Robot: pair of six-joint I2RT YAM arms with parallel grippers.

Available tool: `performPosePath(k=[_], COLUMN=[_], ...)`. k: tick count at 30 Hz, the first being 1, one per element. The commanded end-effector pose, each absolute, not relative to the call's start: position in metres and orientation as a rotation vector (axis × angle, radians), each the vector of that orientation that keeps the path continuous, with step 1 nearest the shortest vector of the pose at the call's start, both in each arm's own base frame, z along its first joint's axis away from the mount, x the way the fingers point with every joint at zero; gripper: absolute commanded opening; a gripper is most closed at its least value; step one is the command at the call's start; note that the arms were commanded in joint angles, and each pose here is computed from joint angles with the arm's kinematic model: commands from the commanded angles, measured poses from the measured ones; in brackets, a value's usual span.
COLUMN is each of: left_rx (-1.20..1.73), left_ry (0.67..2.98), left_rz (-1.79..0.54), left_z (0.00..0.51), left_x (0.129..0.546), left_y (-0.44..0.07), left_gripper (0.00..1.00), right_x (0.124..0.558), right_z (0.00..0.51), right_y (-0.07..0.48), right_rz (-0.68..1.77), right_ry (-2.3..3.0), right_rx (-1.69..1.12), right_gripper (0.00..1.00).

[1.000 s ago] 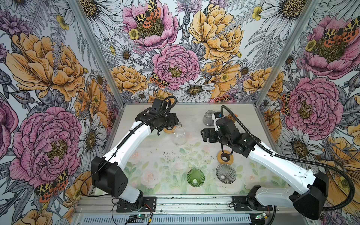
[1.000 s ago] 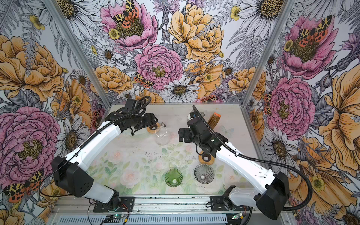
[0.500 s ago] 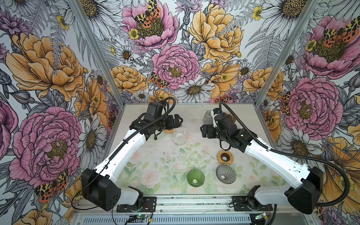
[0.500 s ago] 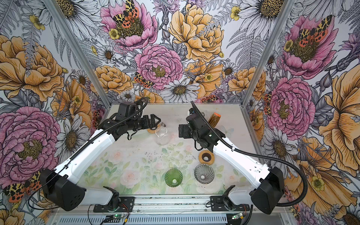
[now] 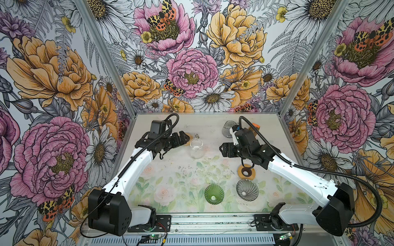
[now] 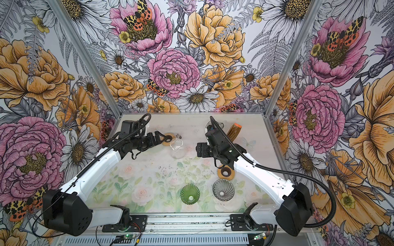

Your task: Place the coffee filter in the dripper

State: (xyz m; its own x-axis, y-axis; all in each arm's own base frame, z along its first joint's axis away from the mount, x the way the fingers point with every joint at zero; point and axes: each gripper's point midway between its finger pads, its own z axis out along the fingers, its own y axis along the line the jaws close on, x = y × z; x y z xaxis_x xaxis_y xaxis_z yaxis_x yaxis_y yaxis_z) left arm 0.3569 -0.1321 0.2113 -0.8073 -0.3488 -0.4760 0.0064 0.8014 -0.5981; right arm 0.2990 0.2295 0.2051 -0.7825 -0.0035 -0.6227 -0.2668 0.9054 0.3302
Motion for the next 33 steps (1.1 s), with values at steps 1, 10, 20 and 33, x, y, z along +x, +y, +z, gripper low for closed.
performPosePath(k=[1, 10, 20, 33], left_rx=[-0.343, -0.451, -0.465, -0.425], left_ry=[2.394, 2.436, 2.516, 2.582], left_rz=[-0.875, -0.818, -0.792, -0.777], left_z=[0.204, 0.179, 0.14, 0.101], left_x=[0.372, 0.41, 0.458, 0.486], left_y=[-0.119, -0.095, -0.101, -0.106], left_gripper=[0.99, 0.99, 0.94, 0.88], right_x=[0.298, 0.299, 0.299, 0.299], right_z=[0.2, 0.198, 0.209, 0.222], right_y=[0.241, 0.252, 0.25, 0.25], right_rz=[0.598, 0.66, 0.67, 0.697], right_ry=[2.417, 2.402, 2.373, 2.333], right_rx=[-0.196, -0.208, -0.191, -0.181], right_gripper=[0.83, 0.84, 0.89, 0.99])
